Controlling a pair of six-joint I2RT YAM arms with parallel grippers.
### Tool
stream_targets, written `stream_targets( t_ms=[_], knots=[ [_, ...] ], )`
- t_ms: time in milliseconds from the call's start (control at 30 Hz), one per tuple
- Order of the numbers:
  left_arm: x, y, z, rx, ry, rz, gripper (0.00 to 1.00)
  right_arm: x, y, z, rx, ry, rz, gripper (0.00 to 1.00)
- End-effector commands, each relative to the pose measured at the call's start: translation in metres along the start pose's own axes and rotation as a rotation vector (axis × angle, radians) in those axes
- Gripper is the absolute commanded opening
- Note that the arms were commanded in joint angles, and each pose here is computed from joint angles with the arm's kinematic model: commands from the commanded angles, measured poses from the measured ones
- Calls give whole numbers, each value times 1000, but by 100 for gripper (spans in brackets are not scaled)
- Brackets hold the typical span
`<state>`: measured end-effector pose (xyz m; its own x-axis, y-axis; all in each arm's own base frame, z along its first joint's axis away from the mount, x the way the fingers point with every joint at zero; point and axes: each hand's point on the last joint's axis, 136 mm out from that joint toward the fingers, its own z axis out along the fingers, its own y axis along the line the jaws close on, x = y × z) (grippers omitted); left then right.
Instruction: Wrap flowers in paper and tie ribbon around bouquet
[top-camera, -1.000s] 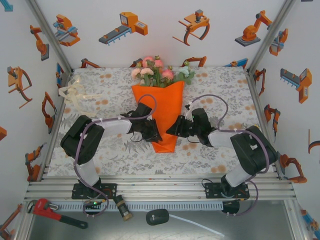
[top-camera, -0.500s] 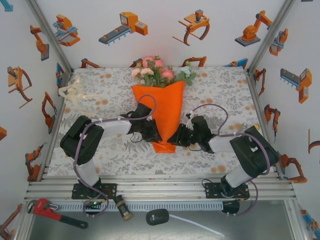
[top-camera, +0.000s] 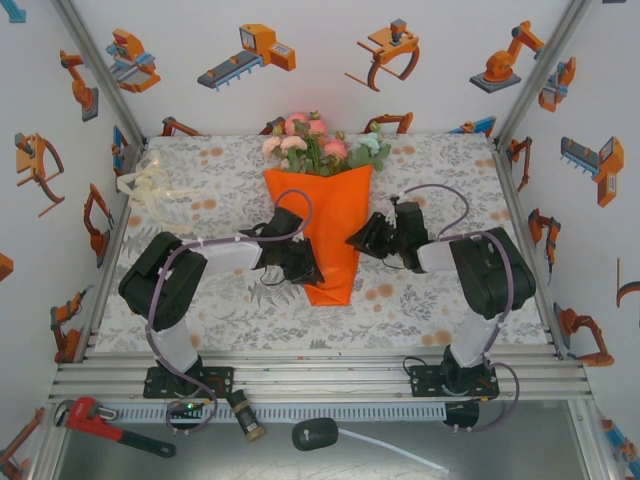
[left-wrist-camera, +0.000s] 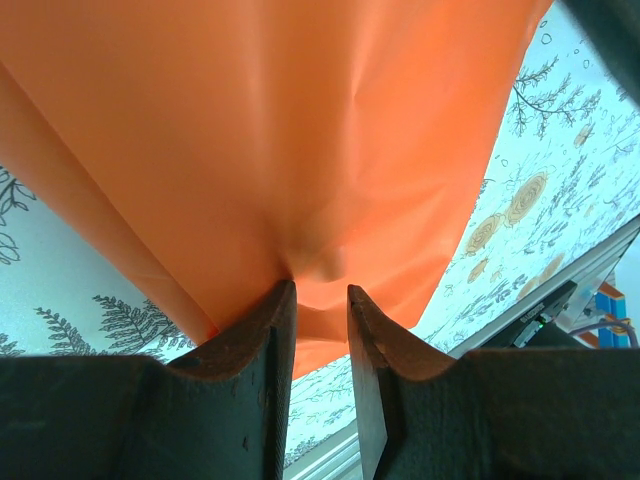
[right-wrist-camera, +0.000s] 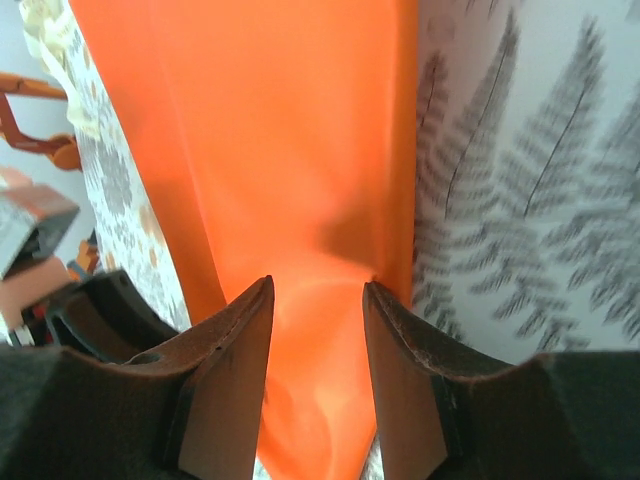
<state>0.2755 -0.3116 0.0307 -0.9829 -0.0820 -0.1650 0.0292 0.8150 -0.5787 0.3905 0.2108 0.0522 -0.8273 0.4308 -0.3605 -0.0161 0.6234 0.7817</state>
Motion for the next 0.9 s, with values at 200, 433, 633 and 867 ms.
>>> stream_targets(
  t_ms=[200,433,633,867],
  knots=[
    [16,34,0,-113,32,-3,31,-74,-4,20,-22,-128,-38,43],
    [14,35,-3,-112,24,-7,31,-122,-14,46,-40,-174,-32,43],
    [13,36,-7,-111,10,-11,32,-159,-27,55,-32,-208,-17,43],
    [14,37,-9,-111,8,-13,31,-180,-37,73,-16,-204,-14,44]
  ],
)
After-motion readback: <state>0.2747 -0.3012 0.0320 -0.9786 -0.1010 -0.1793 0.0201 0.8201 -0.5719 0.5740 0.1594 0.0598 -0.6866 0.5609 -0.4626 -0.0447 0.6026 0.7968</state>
